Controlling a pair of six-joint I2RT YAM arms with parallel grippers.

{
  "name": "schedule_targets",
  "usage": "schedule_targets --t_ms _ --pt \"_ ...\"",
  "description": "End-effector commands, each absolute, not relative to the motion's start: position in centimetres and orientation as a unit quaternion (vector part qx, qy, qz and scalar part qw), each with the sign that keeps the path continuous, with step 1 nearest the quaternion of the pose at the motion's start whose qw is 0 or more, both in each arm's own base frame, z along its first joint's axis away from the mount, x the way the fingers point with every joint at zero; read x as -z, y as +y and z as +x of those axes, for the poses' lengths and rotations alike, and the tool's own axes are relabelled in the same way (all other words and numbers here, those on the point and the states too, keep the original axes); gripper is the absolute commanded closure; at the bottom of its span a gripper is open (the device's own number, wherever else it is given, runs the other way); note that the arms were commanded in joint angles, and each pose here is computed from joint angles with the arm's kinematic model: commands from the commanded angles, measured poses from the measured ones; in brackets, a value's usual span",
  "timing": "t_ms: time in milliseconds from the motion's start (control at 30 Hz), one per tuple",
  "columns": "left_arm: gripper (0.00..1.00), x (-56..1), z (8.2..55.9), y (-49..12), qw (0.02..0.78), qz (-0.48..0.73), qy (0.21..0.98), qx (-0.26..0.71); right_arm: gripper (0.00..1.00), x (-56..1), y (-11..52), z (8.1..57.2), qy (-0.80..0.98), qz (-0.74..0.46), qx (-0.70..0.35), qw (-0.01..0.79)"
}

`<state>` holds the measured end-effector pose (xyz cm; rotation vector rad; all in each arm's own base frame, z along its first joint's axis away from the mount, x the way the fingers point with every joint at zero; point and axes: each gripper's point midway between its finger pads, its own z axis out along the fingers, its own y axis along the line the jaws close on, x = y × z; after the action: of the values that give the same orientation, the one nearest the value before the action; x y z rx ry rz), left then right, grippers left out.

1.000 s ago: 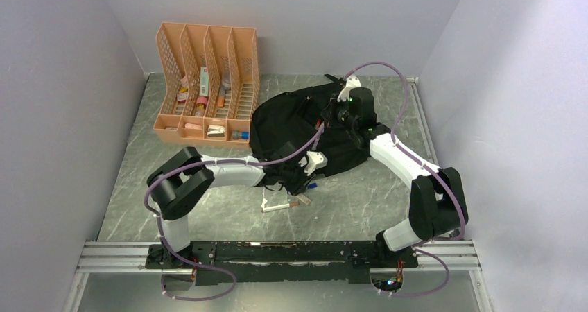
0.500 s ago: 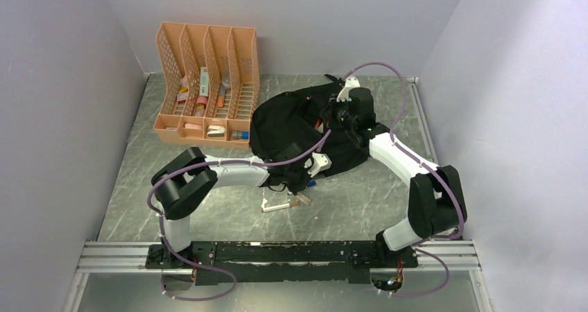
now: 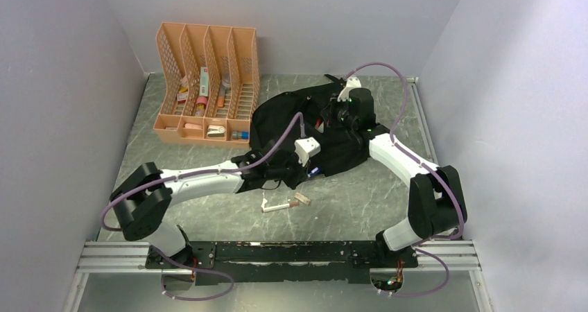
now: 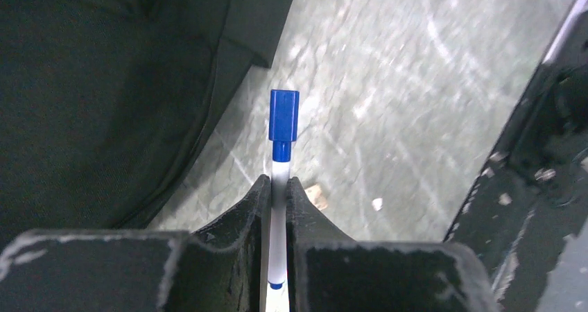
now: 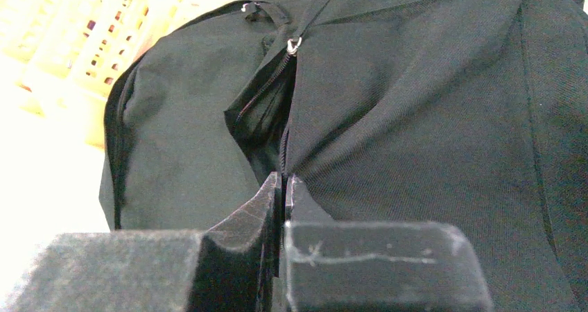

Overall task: Pack the student bag
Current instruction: Pick up the stationery from the center of the board, then place the stationery in the student bag.

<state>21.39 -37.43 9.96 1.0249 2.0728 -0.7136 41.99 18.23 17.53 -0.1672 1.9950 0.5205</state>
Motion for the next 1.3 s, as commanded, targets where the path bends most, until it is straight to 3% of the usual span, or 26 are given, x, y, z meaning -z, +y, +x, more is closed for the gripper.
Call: schedule_targets --t_ms 0,200,500,1267 --pt "0.95 -13.9 22.3 -38.4 0.402 0.322 0.793 0.325 1.00 -19.4 17.5 42.0 0.811 -0.058 -0.213 0.542" --pt "0.95 -15.7 25.2 -37.6 0.380 0.211 0.810 0.393 1.00 -19.6 17.2 41.6 0.808 -0.059 -0.209 0.548" --pt "0.95 -17.2 30.4 -38.5 0.331 0.098 0.843 0.413 1.00 -19.8 17.4 41.4 0.806 -0.066 -0.216 0.547" --pt "0.95 -15.7 40.1 -40.2 0.300 0.035 0.870 0.389 1.00 -19.2 17.8 40.8 0.809 -0.072 -0.230 0.537"
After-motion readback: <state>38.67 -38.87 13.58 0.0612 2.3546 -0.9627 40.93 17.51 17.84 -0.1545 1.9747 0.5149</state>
